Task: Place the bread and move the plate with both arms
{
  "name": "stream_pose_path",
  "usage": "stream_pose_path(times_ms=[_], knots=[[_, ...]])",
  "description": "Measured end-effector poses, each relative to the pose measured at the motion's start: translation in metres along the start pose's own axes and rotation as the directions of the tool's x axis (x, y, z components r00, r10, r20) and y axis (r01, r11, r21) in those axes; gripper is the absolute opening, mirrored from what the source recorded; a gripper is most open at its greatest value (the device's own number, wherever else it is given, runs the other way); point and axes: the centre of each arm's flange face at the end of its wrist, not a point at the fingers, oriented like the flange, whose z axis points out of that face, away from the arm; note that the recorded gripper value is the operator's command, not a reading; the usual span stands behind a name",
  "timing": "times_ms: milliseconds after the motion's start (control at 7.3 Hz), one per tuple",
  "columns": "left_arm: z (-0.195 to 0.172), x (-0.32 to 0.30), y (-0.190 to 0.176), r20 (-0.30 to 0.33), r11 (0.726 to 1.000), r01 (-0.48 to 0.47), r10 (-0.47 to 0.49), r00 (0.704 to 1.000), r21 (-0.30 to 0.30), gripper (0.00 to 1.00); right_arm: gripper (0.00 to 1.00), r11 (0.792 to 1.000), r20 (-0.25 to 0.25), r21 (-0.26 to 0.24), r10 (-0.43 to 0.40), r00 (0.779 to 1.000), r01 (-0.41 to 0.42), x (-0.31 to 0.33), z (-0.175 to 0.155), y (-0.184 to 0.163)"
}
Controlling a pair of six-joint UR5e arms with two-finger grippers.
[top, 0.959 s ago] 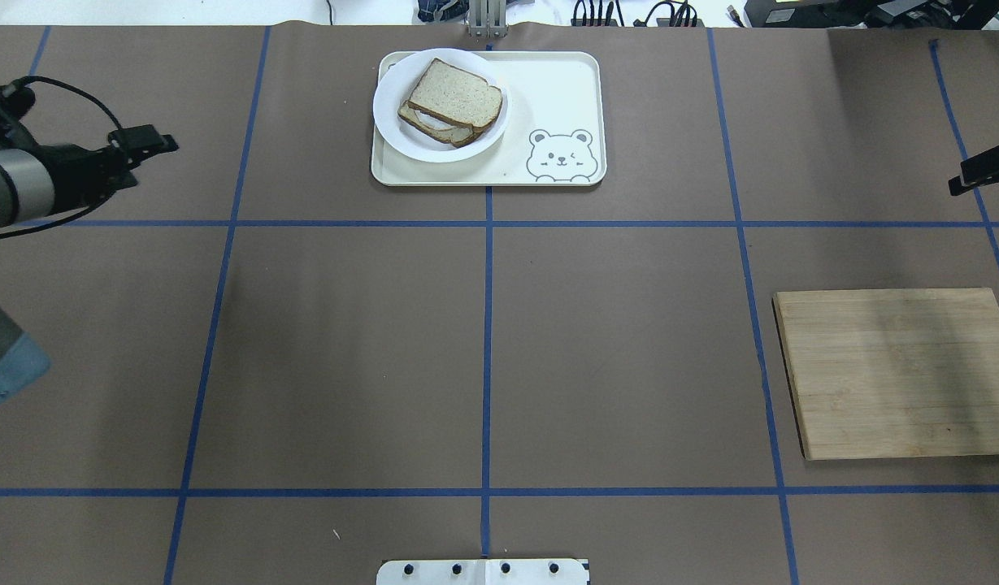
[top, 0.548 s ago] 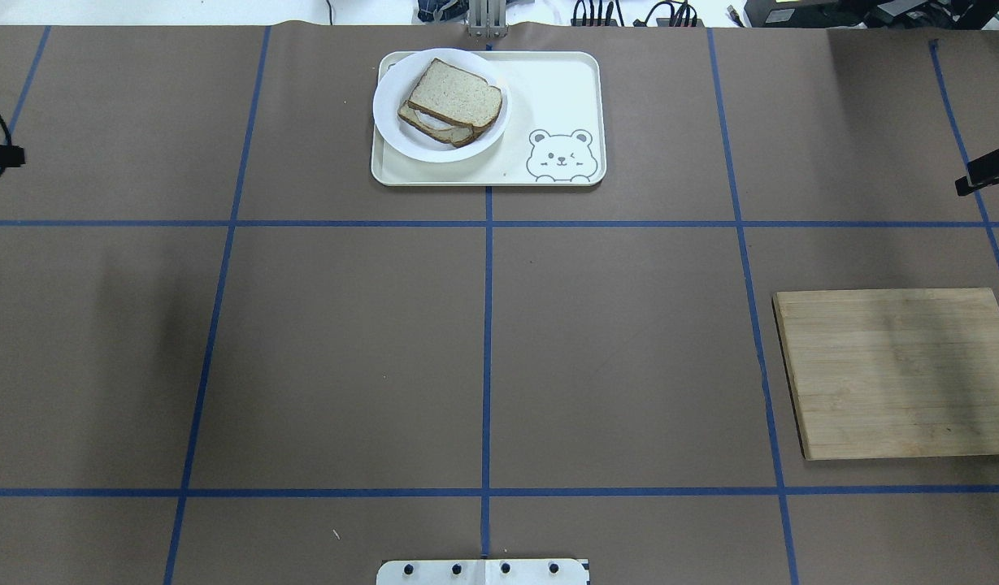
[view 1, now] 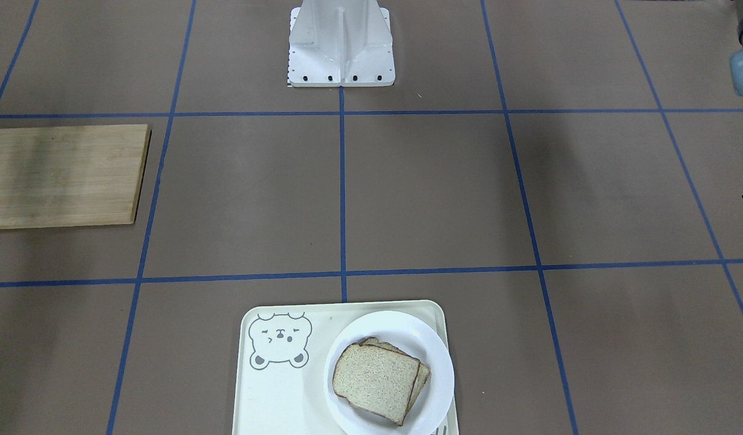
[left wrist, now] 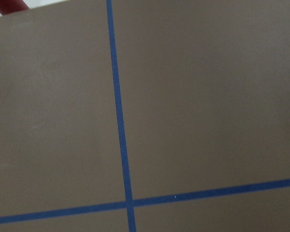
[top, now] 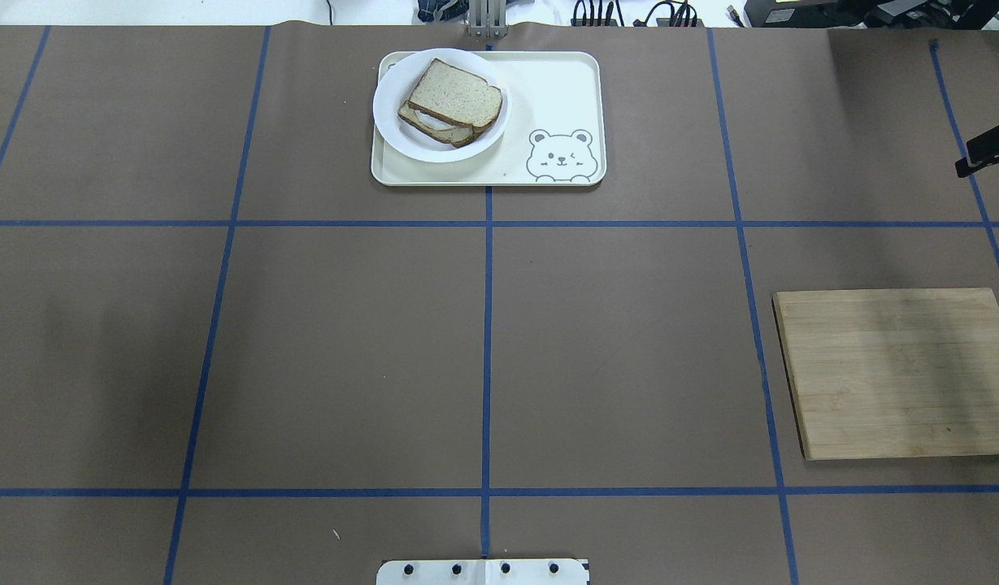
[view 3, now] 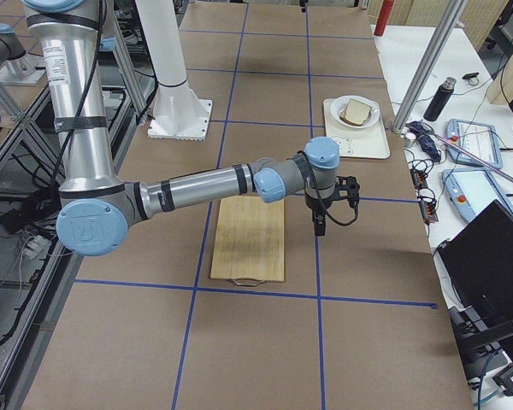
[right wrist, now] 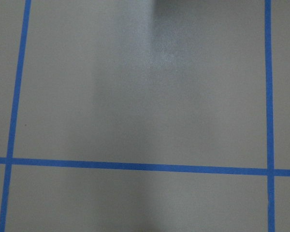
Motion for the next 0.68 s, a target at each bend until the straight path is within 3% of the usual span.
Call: stream_pose_path(times_ms=[274,685], knots=[[-0.013,-0.002,0.002,-0.058,0.998,-0.029,0.026,0.998,-0.049,0.98,1.00,1.000,-0.001,0.000,-0.010,1.000,0.010,0.004,-0.006,-0.003],[-0.011,-0.003,0.008,-0.123,0.994,0.005,-0.018,0.992,-0.105,0.98,1.00,0.984,-0.047,-0.100,-0.155,0.987,0.150,0.031,-0.024,-0.010]])
